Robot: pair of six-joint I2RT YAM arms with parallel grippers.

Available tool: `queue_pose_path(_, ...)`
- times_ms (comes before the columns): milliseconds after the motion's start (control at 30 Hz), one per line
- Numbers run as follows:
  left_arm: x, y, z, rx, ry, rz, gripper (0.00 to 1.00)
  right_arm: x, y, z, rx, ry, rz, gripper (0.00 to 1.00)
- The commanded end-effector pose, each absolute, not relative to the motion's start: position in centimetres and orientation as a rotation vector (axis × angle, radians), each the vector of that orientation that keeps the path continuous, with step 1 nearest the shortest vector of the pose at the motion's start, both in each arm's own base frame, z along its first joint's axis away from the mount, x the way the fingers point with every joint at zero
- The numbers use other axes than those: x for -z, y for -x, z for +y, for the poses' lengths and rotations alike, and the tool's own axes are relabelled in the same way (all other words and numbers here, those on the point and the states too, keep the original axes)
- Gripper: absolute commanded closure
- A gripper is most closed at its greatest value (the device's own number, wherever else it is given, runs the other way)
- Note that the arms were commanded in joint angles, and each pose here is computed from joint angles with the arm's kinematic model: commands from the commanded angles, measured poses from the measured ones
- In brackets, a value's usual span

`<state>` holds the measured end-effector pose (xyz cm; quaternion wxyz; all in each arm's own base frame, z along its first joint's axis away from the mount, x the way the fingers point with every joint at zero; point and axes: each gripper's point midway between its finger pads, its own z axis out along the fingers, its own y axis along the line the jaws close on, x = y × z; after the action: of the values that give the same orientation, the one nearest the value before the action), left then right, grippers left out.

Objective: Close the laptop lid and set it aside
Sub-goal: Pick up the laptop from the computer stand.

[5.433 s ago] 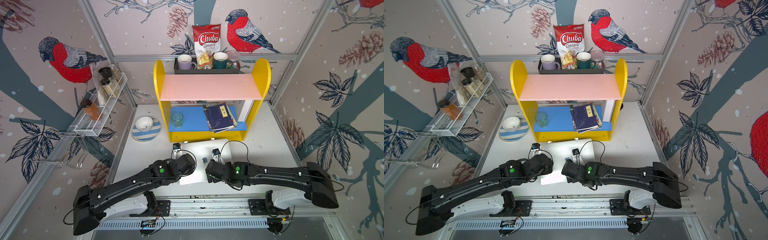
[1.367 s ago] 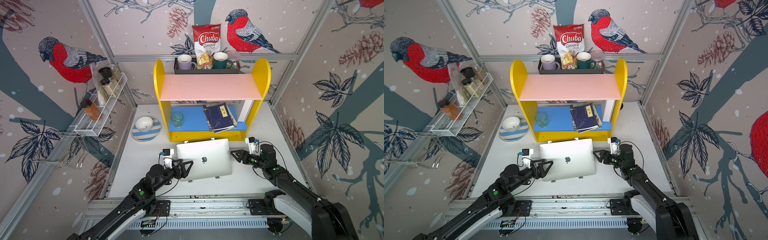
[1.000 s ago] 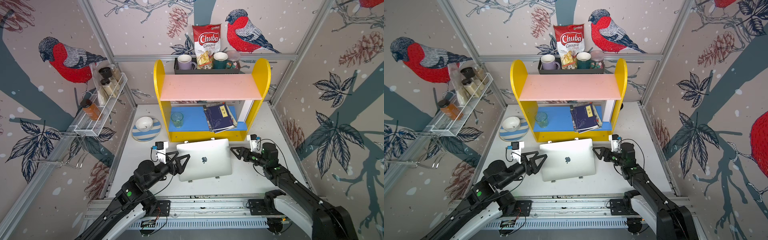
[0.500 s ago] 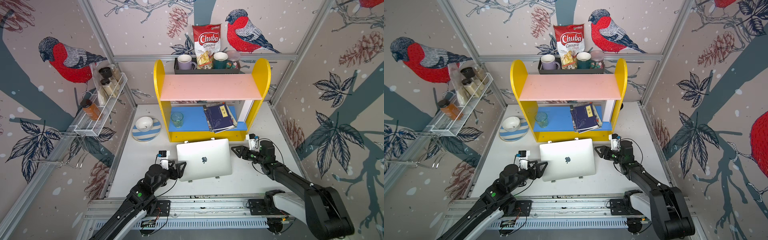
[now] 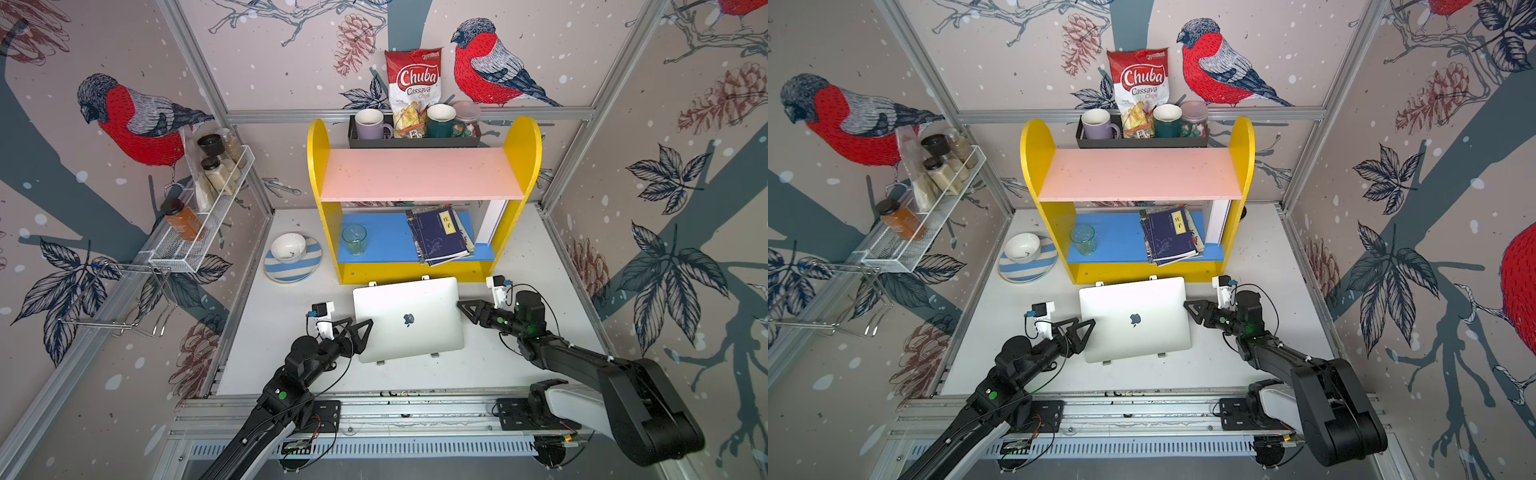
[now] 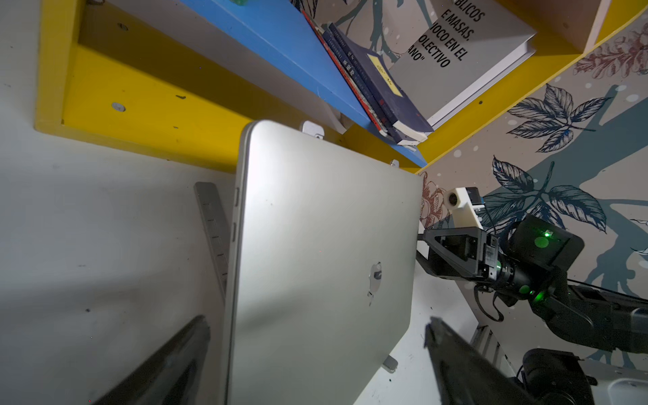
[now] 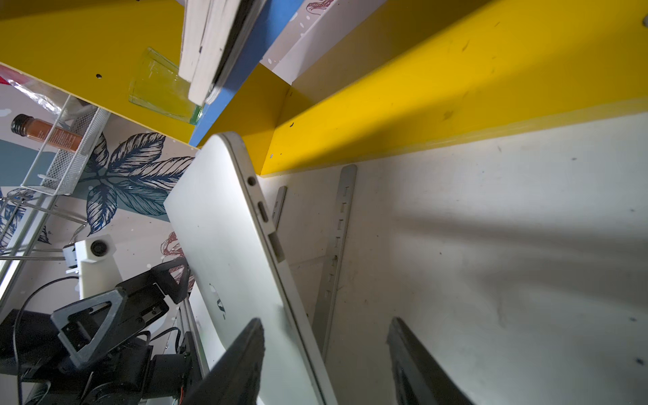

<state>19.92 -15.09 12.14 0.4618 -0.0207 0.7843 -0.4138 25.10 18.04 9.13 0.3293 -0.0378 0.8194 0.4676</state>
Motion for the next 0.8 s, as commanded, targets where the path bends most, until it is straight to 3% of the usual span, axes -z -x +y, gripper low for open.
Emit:
queue_pose_path(0,-11.0,-19.8,-15.4,1.033,0.03,1.973,0.05,-9.7,-25.5,18.5,-1.223,0.129,2.107,0.46)
queue_pose_path(533,-10.7,-21.2,-15.2,0.958,-0.026,2.106,0.14,-8.2,-25.8,19.8,-1.271,0.15,2.144,0.5)
queue_pose_path(767,-9.9,-22.7,-17.0,1.047,-0.023,2.153,0.24,-8.1,-25.7,19.9,-1.277,0.156,2.144,0.52)
